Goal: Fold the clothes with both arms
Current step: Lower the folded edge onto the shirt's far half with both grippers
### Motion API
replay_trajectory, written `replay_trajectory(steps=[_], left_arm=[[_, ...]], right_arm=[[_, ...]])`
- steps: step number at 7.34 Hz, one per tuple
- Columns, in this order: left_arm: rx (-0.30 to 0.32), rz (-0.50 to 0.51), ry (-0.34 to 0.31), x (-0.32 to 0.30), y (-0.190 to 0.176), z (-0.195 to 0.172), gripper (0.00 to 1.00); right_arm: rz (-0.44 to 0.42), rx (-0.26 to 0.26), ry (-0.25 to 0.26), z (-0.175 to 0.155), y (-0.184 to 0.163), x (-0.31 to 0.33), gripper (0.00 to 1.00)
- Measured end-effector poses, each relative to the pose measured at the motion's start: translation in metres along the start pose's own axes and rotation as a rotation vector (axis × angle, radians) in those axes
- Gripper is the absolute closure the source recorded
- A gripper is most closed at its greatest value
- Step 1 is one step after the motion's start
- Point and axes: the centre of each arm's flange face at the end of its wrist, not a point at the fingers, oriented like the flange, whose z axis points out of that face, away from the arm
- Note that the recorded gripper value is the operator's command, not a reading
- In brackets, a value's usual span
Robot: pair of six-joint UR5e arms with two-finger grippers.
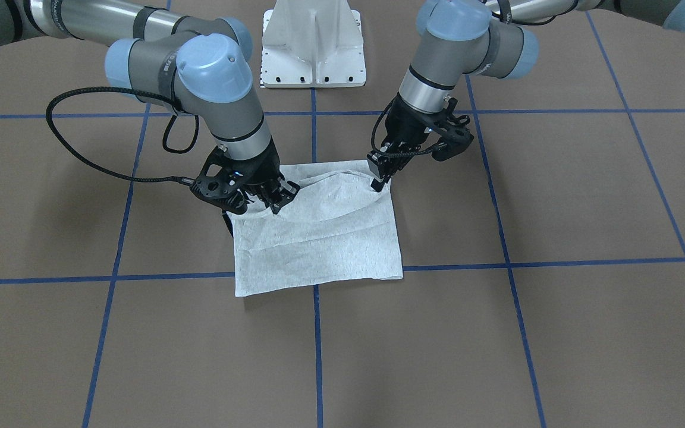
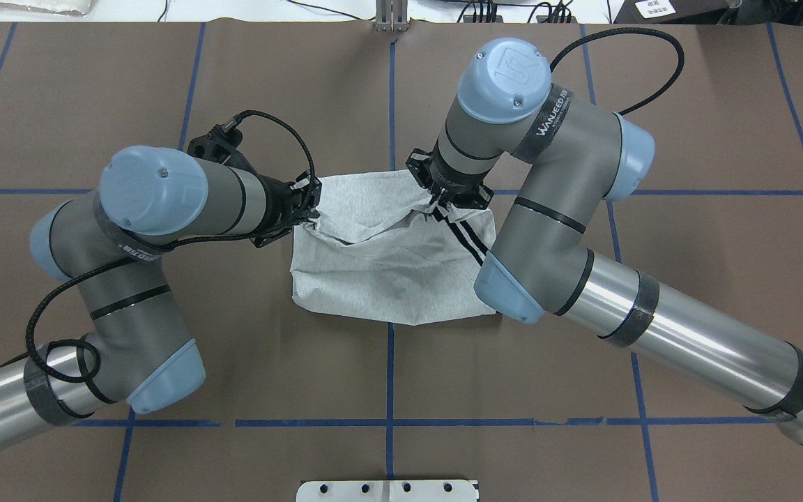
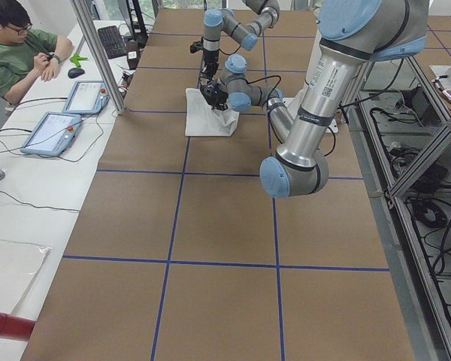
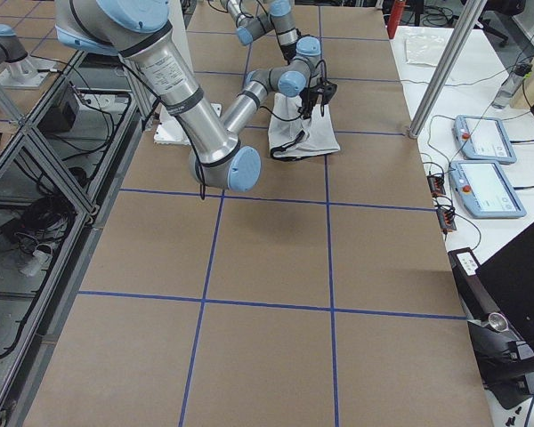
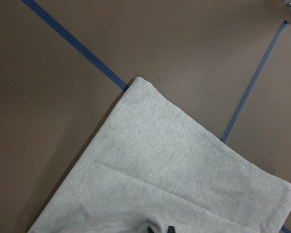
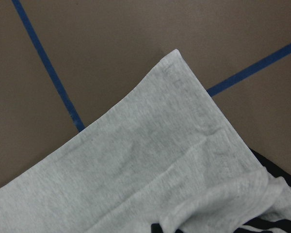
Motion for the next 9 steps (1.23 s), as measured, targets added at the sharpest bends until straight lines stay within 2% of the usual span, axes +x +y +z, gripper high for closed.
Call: replay_trajectory(steps=[3,6,7,8,9], left_arm=[[0.033,-0.015,0.014,0.002,-0.033,0.028,1.00],[0.038,-0.009,0.014,0.001,-0.038,0.033,1.00],[0.037,-0.007,0.016,0.002,-0.038,0.033,1.00],[0.035,-0.006,0.018,0.004,-0.037,0.032,0.38],[0.034,-0.006,0.020,0.005,-0.036,0.032,0.02]], right_arm=[[0.016,0.004,0.024,0.014,-0.011,0.003,1.00],[0.031,0.015,0.035,0.017,-0.024,0.005,1.00],[0.030,0.016,0.031,0.014,-0.024,0.003,0.24],[0.029,0.015,0.027,0.012,-0.023,0.000,0.00],[0.029,0.015,0.025,0.012,-0.023,-0.001,0.00]])
